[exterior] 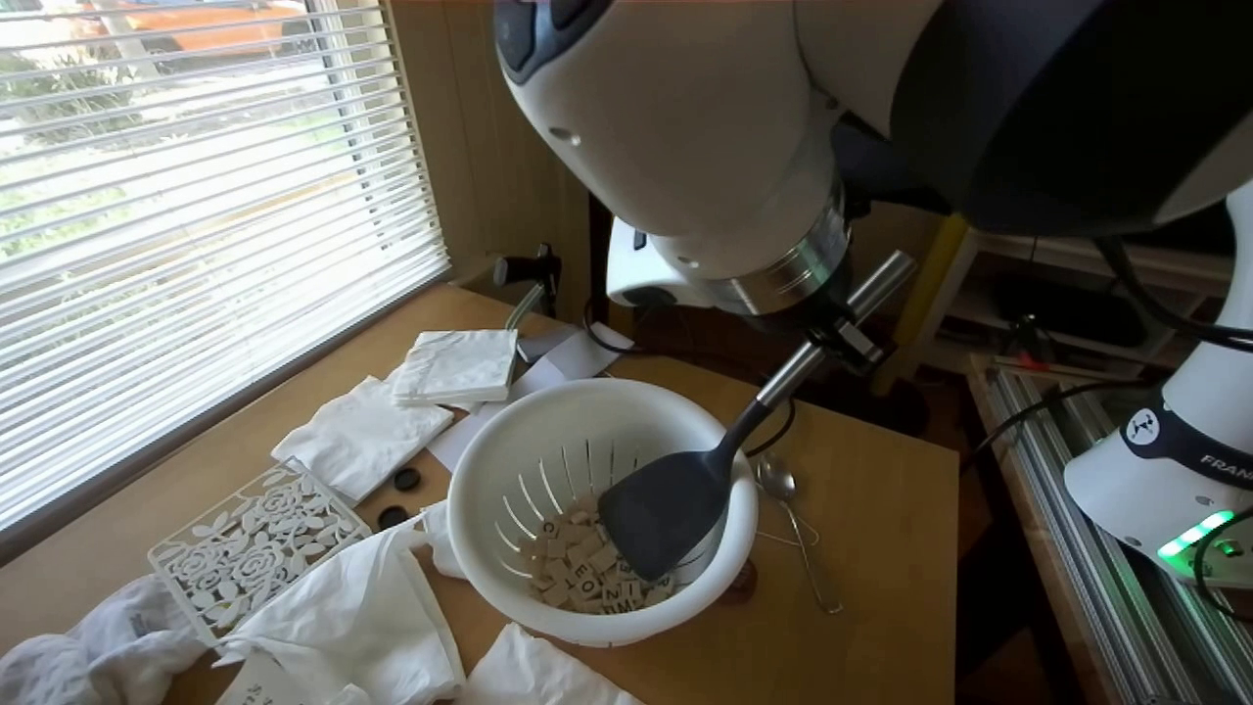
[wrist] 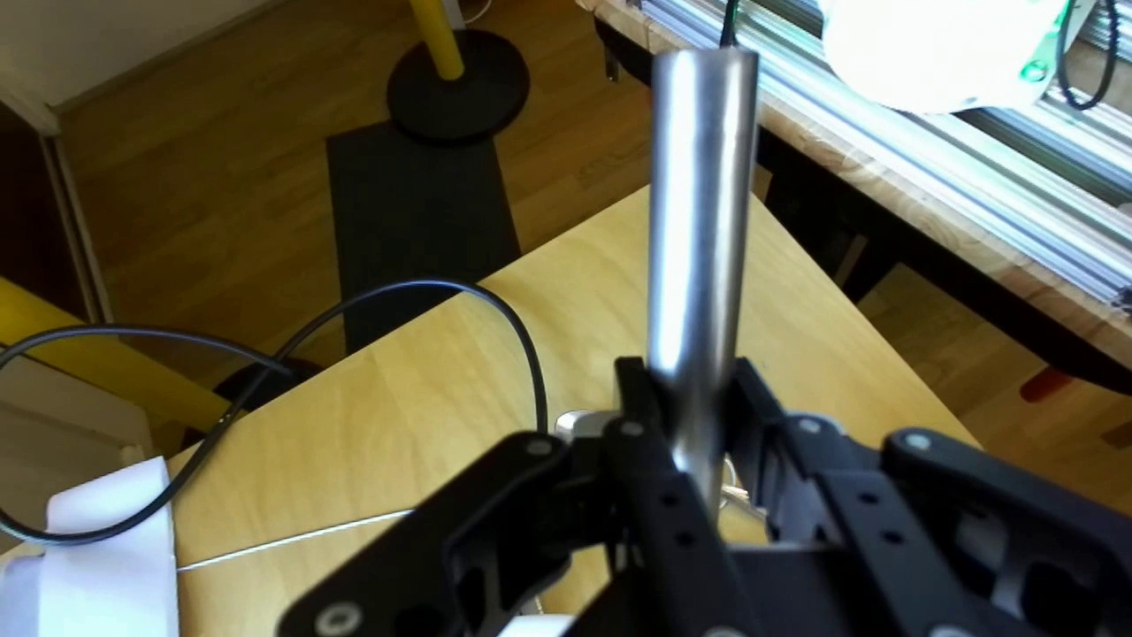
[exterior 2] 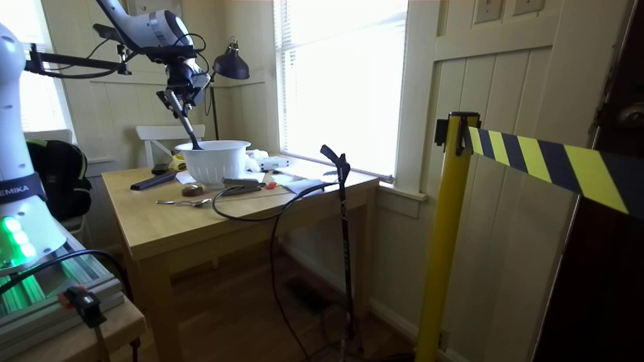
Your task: Use the black spatula to stir the tiles in the white colander.
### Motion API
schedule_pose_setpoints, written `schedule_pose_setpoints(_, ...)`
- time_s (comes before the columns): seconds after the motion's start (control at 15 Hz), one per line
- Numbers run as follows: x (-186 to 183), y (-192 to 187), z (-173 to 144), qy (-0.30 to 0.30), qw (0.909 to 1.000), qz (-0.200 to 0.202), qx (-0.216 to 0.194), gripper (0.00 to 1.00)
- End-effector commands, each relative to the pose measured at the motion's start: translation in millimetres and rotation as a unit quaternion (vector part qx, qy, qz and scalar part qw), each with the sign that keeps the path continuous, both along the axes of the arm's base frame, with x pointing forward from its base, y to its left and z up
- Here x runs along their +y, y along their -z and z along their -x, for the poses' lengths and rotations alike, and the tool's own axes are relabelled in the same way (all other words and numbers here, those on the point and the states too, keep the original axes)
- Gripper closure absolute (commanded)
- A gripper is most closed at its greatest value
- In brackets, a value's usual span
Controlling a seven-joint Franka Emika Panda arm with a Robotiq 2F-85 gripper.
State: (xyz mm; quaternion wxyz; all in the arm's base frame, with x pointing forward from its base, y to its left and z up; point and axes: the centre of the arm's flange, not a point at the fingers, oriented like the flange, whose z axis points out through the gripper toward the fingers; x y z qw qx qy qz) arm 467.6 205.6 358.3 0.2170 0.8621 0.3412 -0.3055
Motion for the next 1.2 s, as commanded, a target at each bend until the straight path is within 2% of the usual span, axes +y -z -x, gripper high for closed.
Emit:
schedule_pose_setpoints(0.0,-6,20,-29,-0.032,0.9994,0.014,-0.002,0.94)
schedule_pose_setpoints(0.4,-19,49,-71,-0.085,0.9960,0.025,0.011,0.94)
schedule_pose_setpoints(0.73,-19,59,-92,-0.143,0.9881,0.033,0.047,0.94)
schedule_pose_setpoints(1.13,5,64,-99,-0.216,0.9714,-0.019,0.097,0.94)
